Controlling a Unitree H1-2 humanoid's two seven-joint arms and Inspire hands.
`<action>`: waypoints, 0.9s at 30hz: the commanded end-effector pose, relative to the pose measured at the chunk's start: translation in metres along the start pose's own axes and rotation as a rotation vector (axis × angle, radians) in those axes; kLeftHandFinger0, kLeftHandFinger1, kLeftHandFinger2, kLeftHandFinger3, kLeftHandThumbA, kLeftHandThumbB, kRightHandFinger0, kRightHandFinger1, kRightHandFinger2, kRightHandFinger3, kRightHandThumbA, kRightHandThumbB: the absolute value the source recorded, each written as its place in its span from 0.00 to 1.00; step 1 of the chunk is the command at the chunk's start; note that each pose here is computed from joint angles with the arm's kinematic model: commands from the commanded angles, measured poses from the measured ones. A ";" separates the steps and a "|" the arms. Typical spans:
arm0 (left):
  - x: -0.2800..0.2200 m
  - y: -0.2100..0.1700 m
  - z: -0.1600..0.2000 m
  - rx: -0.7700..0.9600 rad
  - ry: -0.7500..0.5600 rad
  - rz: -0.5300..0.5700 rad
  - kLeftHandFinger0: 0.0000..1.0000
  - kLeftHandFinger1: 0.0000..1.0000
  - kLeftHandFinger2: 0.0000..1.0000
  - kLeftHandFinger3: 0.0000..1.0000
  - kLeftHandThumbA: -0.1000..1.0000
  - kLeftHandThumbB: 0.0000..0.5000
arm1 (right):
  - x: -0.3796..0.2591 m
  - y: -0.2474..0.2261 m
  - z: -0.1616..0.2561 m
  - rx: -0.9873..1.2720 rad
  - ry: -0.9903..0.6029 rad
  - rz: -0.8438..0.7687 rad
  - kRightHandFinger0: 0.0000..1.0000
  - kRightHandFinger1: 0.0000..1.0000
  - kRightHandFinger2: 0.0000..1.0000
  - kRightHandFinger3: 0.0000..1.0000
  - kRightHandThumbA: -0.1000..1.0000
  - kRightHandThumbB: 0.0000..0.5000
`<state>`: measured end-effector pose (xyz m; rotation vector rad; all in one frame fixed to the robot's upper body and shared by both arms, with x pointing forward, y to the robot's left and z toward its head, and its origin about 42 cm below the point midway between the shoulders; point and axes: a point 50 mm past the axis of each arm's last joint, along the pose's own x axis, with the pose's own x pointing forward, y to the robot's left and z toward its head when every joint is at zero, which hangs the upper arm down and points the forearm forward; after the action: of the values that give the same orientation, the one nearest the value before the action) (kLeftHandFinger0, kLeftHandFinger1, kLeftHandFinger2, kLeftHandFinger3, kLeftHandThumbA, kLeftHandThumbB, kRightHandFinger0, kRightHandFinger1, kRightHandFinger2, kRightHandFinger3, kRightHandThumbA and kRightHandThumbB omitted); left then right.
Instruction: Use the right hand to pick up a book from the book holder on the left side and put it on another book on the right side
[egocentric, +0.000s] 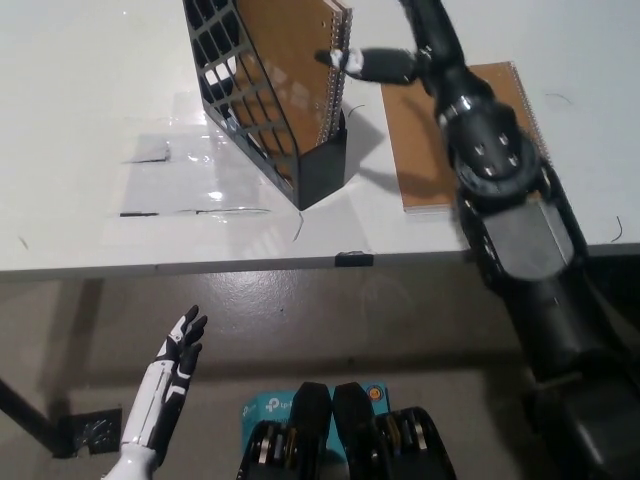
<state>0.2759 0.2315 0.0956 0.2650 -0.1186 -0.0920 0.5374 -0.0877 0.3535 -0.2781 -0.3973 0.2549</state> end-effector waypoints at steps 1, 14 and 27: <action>0.001 0.004 0.012 0.012 -0.078 -0.009 1.00 1.00 1.00 1.00 1.00 0.14 | 0.033 0.000 0.039 0.063 -0.034 -0.002 1.00 1.00 1.00 1.00 0.98 0.69; -0.007 0.002 0.010 0.024 -0.059 -0.020 1.00 1.00 1.00 1.00 0.97 0.10 | 0.044 0.023 0.042 0.122 0.019 0.052 1.00 1.00 1.00 1.00 0.99 0.80; -0.006 0.004 0.011 0.039 -0.057 -0.018 1.00 1.00 1.00 1.00 1.00 0.12 | 0.043 0.035 0.034 0.152 0.032 0.092 1.00 1.00 1.00 1.00 0.97 0.76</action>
<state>0.2656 0.2333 0.0943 0.2846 -0.1131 -0.1022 0.5555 -0.0510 0.3507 -0.1741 -0.2483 0.3223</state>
